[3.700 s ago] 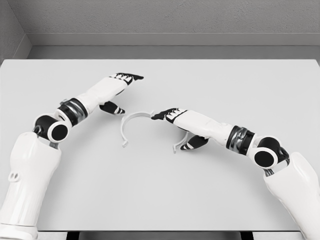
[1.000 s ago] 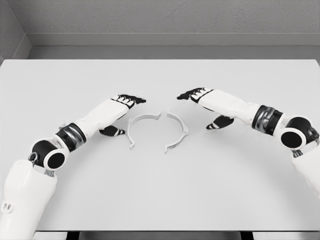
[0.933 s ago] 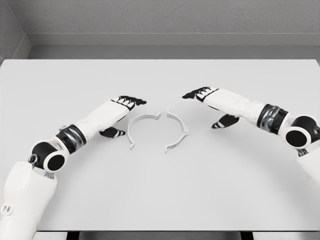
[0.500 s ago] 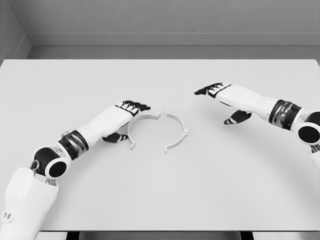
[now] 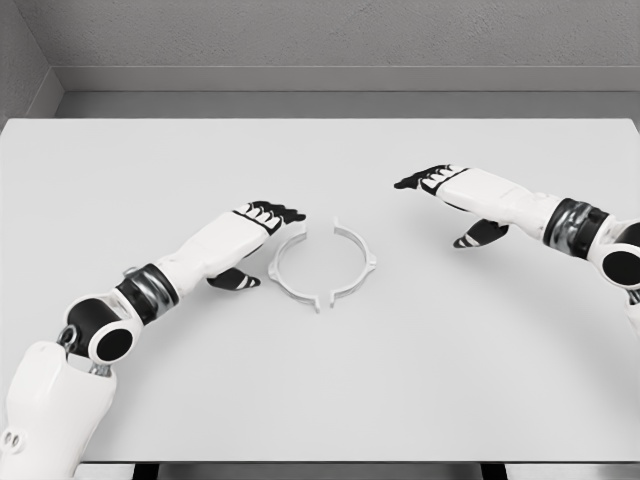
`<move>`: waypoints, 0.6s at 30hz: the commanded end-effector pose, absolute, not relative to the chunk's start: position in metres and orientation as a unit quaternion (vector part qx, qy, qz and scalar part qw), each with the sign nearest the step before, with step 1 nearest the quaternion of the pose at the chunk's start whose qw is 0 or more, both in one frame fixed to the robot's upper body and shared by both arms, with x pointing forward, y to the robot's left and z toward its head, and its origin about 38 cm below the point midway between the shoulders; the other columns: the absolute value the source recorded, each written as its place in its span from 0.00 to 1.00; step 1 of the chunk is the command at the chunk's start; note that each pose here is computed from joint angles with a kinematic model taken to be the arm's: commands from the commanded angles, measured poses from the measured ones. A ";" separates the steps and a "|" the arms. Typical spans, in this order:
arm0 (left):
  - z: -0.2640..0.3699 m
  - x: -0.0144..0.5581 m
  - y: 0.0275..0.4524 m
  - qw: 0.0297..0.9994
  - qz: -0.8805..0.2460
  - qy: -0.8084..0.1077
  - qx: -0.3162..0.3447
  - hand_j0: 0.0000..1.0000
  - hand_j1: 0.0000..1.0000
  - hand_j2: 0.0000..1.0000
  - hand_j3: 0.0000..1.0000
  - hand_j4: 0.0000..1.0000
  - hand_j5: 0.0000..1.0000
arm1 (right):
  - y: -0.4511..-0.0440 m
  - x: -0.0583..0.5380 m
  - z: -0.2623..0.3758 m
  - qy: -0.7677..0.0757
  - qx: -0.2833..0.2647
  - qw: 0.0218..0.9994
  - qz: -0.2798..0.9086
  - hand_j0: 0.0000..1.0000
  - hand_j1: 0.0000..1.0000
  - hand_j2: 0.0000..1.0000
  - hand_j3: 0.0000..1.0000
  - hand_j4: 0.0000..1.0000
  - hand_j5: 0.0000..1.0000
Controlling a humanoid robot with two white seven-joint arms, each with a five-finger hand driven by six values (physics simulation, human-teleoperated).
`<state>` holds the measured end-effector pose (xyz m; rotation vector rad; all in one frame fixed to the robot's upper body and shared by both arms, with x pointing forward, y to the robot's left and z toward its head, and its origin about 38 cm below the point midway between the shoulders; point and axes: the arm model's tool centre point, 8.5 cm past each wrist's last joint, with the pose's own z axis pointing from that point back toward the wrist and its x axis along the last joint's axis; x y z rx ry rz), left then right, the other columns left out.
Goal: Assemble PVC drainage pipe clamps
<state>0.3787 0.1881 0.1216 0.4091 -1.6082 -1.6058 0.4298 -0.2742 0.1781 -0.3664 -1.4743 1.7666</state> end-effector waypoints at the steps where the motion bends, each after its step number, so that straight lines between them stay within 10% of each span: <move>1: 0.122 0.379 0.189 0.405 -0.634 -0.638 0.162 1.00 1.00 1.00 1.00 1.00 1.00 | -0.277 0.431 0.180 -0.582 -0.146 0.399 0.693 1.00 1.00 1.00 1.00 1.00 1.00; 18: 0.121 0.379 0.177 0.400 -0.638 -0.641 0.151 1.00 1.00 1.00 1.00 1.00 1.00 | -0.293 0.432 0.207 -0.606 -0.167 0.412 0.659 1.00 1.00 1.00 1.00 1.00 1.00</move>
